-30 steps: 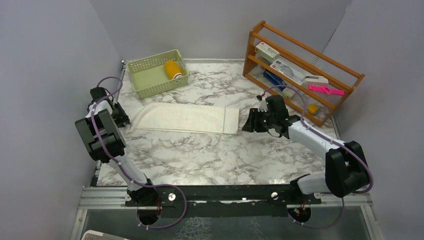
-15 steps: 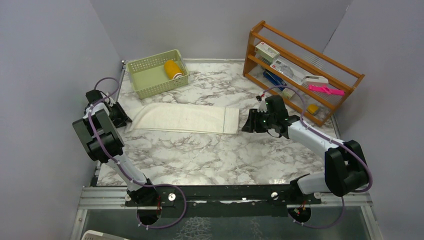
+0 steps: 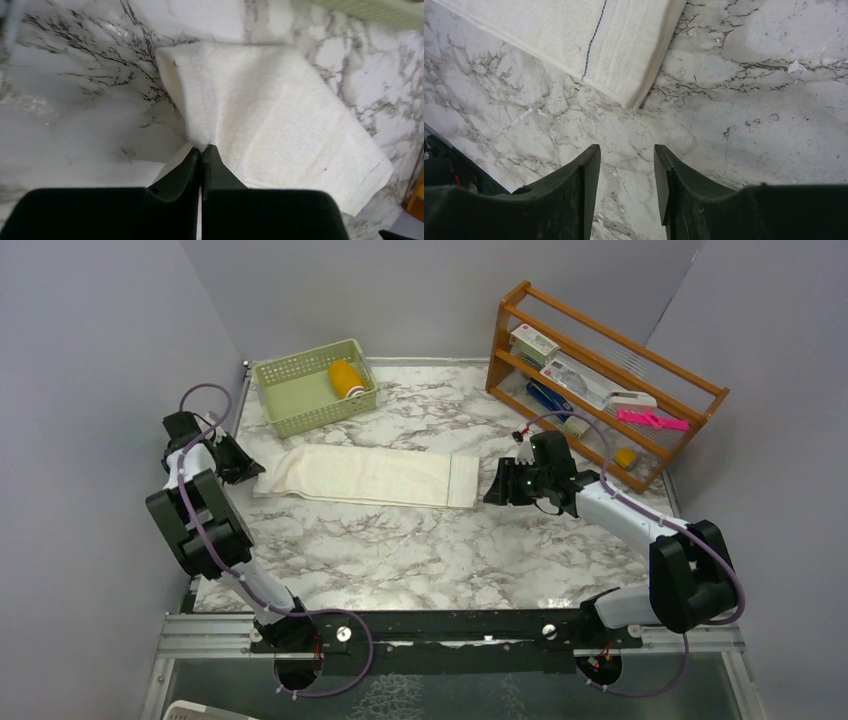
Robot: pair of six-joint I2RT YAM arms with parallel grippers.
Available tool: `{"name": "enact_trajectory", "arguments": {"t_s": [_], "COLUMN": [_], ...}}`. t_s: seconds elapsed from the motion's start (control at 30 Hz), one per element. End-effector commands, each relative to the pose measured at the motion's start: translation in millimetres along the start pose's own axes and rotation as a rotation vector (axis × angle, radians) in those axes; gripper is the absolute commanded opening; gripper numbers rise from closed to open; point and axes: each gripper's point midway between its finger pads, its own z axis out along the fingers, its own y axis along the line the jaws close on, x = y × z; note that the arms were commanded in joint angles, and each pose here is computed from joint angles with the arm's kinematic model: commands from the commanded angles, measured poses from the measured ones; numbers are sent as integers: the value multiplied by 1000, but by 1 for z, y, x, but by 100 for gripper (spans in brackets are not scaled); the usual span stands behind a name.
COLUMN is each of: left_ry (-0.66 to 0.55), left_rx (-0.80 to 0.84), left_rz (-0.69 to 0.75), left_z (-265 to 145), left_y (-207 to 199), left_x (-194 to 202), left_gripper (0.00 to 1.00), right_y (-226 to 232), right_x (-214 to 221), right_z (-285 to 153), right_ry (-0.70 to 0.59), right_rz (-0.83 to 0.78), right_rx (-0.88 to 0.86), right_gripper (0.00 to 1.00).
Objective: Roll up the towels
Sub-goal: Fold the towel at the center of the board.
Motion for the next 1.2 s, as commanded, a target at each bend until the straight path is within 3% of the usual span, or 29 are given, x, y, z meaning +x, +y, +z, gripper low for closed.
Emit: {"name": "enact_trajectory", "arguments": {"t_s": [0.0, 0.13, 0.23, 0.63, 0.87, 1.17], "left_ry": [-285, -405, -369, -194, 9, 201], "left_rx": [-14, -127, -172, -335, -183, -130], "left_rz": [76, 125, 184, 486, 591, 717], "left_z": [-84, -131, -133, -83, -35, 14], "left_y": [-48, -54, -62, -135, -220, -262], "left_x": [-56, -68, -62, -3, 62, 136], "left_gripper": [0, 0, 0, 0, 0, 0], "right_y": [-2, -1, 0, -2, -3, -7], "right_x": [-2, -3, -2, 0, 2, 3], "right_z": [0, -3, -4, -15, -15, -18], "right_ry": [-16, -20, -20, -26, -20, -18], "right_rz": [-16, -16, -16, -17, -6, 8], "right_rx": [0, 2, -1, 30, 35, 63], "right_gripper": [45, 45, 45, 45, 45, 45]}}
